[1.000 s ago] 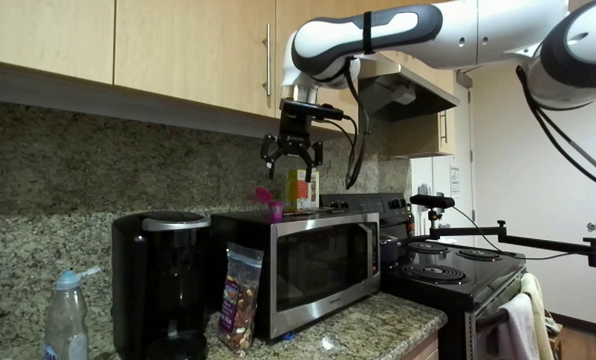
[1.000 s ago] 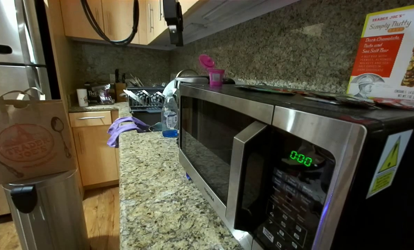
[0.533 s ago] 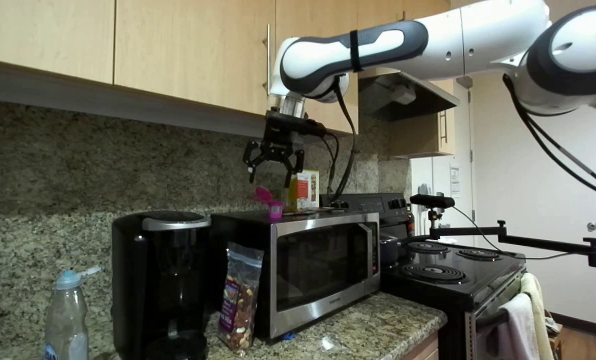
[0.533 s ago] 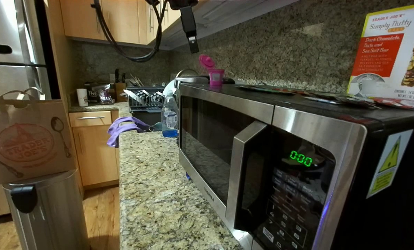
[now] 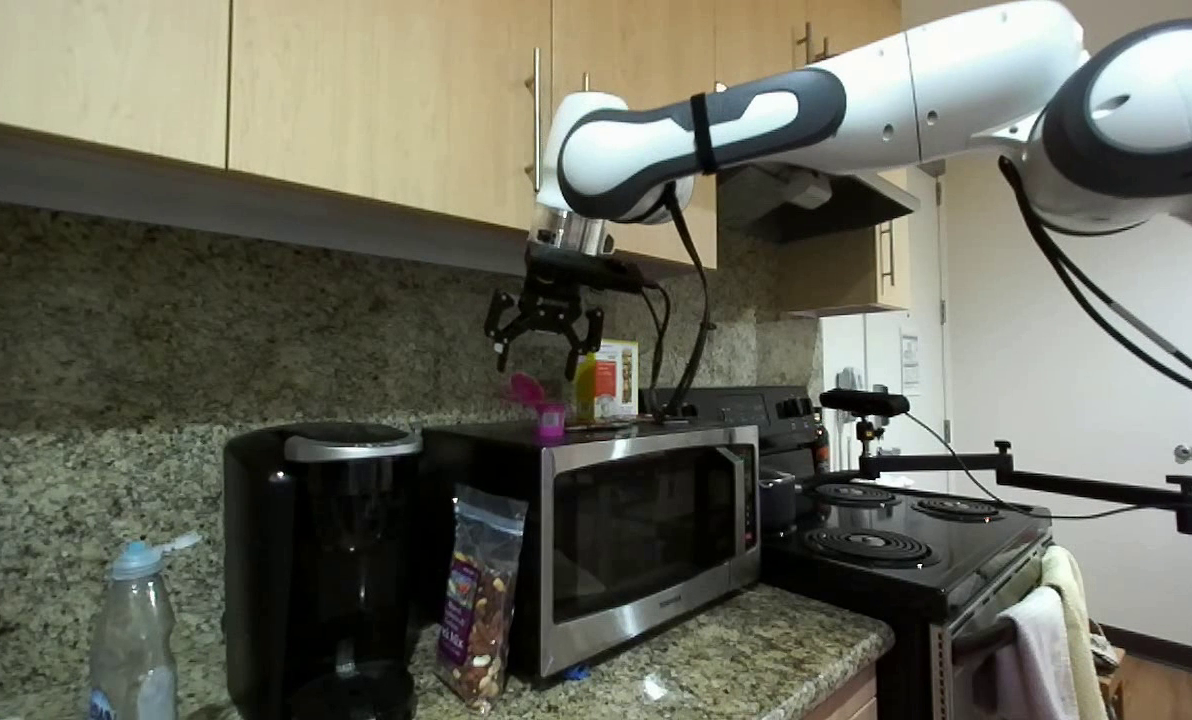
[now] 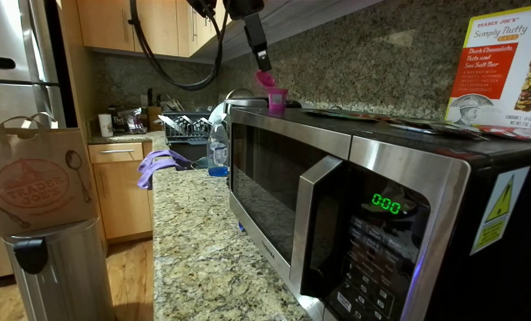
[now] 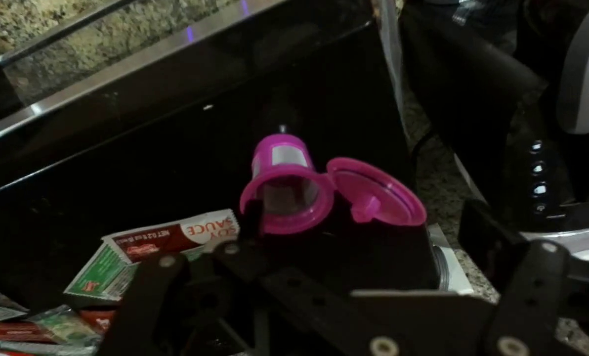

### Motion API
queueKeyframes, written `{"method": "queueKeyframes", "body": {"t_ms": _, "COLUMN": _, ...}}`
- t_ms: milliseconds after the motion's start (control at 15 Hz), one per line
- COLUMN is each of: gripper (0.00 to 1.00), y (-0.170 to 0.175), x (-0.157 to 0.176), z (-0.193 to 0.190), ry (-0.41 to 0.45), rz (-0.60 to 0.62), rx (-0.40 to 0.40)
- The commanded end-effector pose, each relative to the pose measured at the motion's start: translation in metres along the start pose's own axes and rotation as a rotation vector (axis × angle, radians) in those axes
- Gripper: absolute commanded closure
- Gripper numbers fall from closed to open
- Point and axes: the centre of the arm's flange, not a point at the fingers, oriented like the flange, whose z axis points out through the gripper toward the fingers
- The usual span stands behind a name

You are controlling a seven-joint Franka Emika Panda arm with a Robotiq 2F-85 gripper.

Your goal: Put the pink object on the counter top

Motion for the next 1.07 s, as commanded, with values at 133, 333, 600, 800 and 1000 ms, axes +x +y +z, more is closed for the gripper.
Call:
{"method": "queueKeyframes", "body": {"t_ms": 133, "gripper": 0.0, "y": -0.001, "x": -0.008, "z": 0.004, "ry": -0.041, "rz": -0.073, "rx": -0.015}}
{"method": "queueKeyframes", "body": {"t_ms": 333, "gripper": 0.0, "y": -0.007, "x": -0.02, "z": 0.007, "ry": -0.07, "rz": -0.195, "rx": -0.124}}
{"method": "queueKeyframes", "body": {"t_ms": 600, "gripper": 0.0, "y": -0.011, "x": -0.03, "z": 0.009, "ry": -0.012, "rz": -0.253, "rx": -0.277}}
{"method": "queueKeyframes", "body": {"t_ms": 800, "gripper": 0.0, "y": -0.014, "x": -0.031, "z": 0.006, "ry": 0.044, "rz": -0.289, "rx": -0.281}}
{"method": "queueKeyframes", "body": {"t_ms": 1000, "gripper": 0.0, "y": -0.015, "x": -0.033, "z": 0.007, "ry": 0.03, "rz": -0.265, "rx": -0.262}}
